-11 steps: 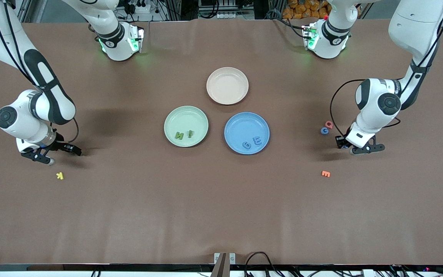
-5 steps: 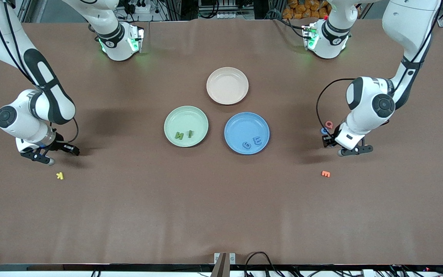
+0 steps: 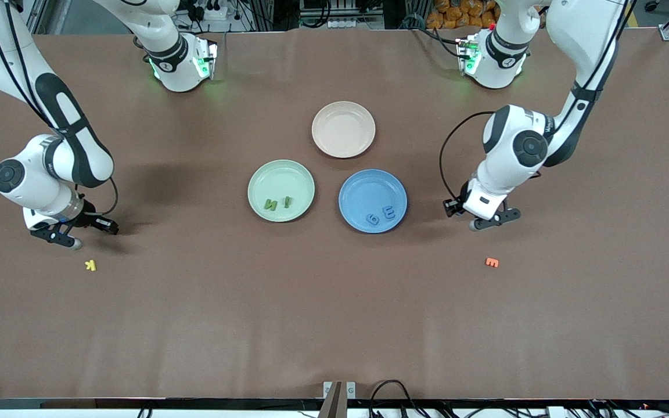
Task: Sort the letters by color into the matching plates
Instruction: 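Carry the blue X toward the blue plate while the right gripper grasps green B, then release the blue X on the blue plate while the right gripper places green B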
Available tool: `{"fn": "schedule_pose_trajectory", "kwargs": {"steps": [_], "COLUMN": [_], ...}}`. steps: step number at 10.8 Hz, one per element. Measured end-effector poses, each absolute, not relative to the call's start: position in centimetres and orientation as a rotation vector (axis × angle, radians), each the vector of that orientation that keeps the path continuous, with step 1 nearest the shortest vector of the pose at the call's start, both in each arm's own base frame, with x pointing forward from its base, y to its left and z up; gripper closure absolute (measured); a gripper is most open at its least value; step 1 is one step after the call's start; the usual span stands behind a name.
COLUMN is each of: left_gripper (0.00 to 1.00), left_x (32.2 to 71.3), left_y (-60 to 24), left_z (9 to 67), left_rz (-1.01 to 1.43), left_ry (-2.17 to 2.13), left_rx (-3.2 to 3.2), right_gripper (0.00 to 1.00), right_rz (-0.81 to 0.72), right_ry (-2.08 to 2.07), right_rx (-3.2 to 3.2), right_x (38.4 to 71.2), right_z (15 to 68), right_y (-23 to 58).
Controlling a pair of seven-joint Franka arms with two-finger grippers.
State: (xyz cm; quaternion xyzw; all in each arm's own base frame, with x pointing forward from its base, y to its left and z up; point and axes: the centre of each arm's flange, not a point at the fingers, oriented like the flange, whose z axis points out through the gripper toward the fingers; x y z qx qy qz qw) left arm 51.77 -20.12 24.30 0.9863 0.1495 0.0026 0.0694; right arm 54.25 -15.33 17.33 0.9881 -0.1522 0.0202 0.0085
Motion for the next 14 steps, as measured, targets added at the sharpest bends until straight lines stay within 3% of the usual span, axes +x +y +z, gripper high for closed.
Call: {"fn": "schedule_pose_trajectory", "kwargs": {"steps": [3,10,14], "left_gripper": [0.65,0.65,0.65], "left_x": [50.1,47.3,47.8], "left_y": [-25.2,-33.9,-37.2], "left_z": [24.8,24.7,23.6], "left_rz": [-0.007,-0.053,-0.067], "left_ry": [0.540,0.697,0.836], "left_rx": [2.943,2.890,2.847], "right_gripper": [0.66,0.66,0.66], "right_rz": [0.066,0.071,0.093], "right_ry": [-0.475,-0.458,-0.483], "right_rx": [3.087,3.091,3.092], "right_x": [54.3,54.5,55.5], "right_z": [17.4,17.7,18.7], "right_y": [-15.3,-14.6,-11.5]}}
